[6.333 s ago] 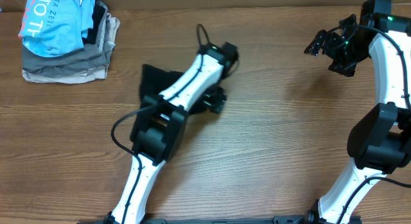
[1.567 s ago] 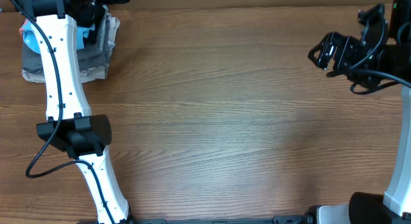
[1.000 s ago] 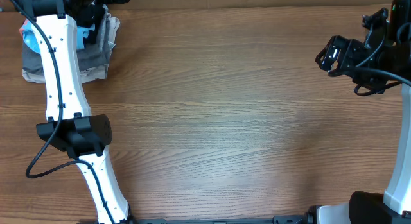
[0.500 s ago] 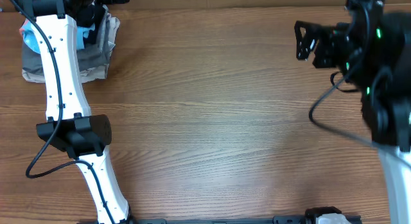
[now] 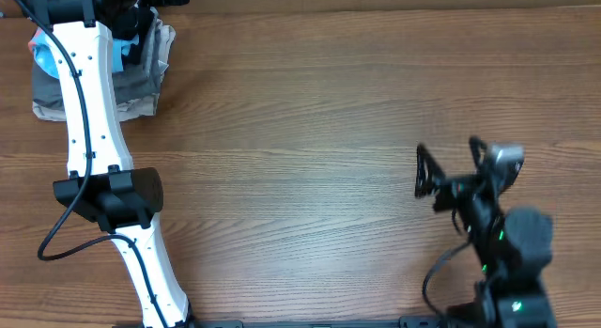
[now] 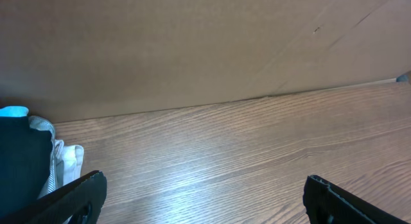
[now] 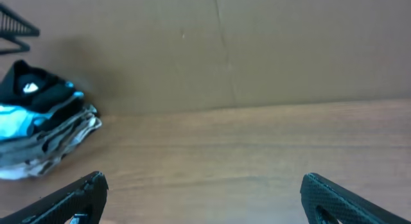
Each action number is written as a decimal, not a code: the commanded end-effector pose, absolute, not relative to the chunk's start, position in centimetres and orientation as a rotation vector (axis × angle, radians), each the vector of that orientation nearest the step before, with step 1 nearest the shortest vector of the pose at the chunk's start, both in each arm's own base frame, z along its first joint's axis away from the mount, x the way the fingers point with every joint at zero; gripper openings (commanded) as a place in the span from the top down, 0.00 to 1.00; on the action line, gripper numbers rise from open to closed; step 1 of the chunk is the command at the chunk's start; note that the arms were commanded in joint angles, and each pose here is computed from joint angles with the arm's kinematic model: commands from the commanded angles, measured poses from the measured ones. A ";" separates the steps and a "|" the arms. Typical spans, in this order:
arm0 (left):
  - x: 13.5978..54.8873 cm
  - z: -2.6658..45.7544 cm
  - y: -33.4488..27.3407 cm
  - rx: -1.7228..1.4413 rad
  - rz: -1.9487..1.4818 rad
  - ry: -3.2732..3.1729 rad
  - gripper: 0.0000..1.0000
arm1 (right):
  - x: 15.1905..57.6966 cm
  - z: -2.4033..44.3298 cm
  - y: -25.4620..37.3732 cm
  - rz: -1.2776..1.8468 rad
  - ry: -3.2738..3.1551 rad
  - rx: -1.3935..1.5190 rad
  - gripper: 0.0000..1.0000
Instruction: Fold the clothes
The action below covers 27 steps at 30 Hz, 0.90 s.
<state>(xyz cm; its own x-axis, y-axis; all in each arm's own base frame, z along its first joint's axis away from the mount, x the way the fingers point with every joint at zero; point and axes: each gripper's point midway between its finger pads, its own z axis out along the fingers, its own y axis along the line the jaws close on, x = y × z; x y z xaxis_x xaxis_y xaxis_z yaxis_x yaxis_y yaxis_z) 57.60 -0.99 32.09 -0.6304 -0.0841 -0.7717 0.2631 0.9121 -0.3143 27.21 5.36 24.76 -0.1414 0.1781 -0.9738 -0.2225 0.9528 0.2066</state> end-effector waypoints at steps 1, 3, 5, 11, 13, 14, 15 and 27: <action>57.5 32.5 -1.4 0.121 -0.515 2.193 0.00 | 26.0 21.9 5.2 0.339 1.641 -0.041 0.00; 57.5 32.5 -1.4 0.121 -0.515 2.193 0.00 | 25.5 20.3 5.6 0.348 1.631 -0.074 0.00; 57.5 32.5 -1.4 0.121 -0.515 2.193 0.00 | 24.9 18.9 6.5 0.348 1.622 -0.169 0.00; 57.5 32.5 -1.4 0.121 -0.515 2.193 0.00 | 24.1 16.5 7.3 0.316 1.604 -0.283 0.00; 57.5 32.5 -1.4 0.121 -0.515 2.193 0.00 | 23.8 15.5 7.2 0.317 1.647 -0.278 0.00; 57.5 32.5 -1.4 0.121 -0.515 2.193 0.00 | 23.8 16.1 7.2 0.314 1.621 -0.280 0.00; 57.5 32.5 -1.4 0.121 -0.515 2.193 0.00 | 23.7 16.6 7.2 0.312 1.597 -0.281 0.00; 57.5 32.5 -1.4 0.121 -0.515 2.193 0.00 | 23.4 17.5 7.2 0.308 1.554 -0.282 0.00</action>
<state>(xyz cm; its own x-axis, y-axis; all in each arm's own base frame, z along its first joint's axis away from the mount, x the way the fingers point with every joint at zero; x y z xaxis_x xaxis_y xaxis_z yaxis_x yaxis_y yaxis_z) 57.60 -1.00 32.09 -0.6304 -0.0841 -0.7717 0.2634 0.9120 -0.3145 23.48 6.94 17.76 -0.0111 0.0225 -0.9997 -0.3577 0.9335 0.0250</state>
